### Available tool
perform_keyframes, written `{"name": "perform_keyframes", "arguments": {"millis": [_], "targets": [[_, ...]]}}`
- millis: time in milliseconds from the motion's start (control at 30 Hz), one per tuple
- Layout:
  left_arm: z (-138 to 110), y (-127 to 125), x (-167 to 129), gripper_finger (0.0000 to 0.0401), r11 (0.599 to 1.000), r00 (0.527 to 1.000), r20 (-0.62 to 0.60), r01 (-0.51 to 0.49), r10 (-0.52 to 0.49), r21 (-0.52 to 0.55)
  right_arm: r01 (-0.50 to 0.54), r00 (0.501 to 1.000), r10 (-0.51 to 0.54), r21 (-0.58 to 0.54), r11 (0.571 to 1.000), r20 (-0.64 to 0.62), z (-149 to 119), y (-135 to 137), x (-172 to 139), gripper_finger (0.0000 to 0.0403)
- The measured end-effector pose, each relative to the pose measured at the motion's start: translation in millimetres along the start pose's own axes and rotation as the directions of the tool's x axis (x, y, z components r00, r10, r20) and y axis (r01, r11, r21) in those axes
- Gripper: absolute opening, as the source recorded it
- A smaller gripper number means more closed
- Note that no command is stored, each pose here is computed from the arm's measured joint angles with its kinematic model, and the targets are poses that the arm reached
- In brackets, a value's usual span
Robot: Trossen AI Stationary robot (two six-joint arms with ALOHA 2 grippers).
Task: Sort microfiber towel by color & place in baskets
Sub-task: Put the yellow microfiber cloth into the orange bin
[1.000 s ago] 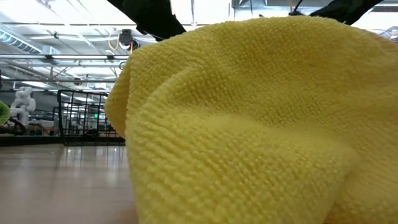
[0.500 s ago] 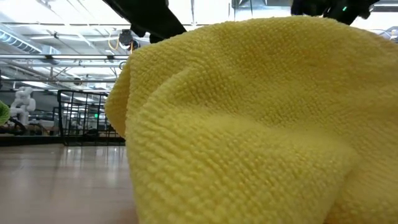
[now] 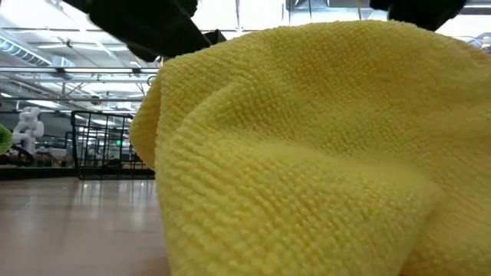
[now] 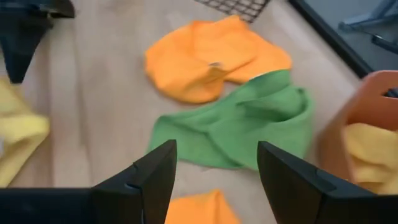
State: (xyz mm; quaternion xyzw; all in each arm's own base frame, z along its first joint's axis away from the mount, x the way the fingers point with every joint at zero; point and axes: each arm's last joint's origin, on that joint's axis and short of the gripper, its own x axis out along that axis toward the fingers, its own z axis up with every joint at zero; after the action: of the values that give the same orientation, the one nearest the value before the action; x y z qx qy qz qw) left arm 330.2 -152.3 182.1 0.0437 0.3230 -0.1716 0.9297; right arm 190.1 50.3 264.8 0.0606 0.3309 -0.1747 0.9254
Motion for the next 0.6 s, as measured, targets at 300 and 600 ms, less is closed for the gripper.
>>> {"name": "perform_keyframes", "arguments": {"millis": [300,600], "targets": [[-7.2,-10.8,31.7,0.0285,0.999,0.993,0.116,0.015,-0.020,0.045,-0.019,0.997,0.009,-0.139,0.990,-0.073,-25.0,41.8,14.1,0.0215],[-38.9,23.7,66.3,0.0241,0.994,0.995,0.014,-0.104,0.103,0.032,-0.013,0.996,-0.006,-0.205,0.979,-0.092,-32.1,55.3,30.3,0.0215]]}}
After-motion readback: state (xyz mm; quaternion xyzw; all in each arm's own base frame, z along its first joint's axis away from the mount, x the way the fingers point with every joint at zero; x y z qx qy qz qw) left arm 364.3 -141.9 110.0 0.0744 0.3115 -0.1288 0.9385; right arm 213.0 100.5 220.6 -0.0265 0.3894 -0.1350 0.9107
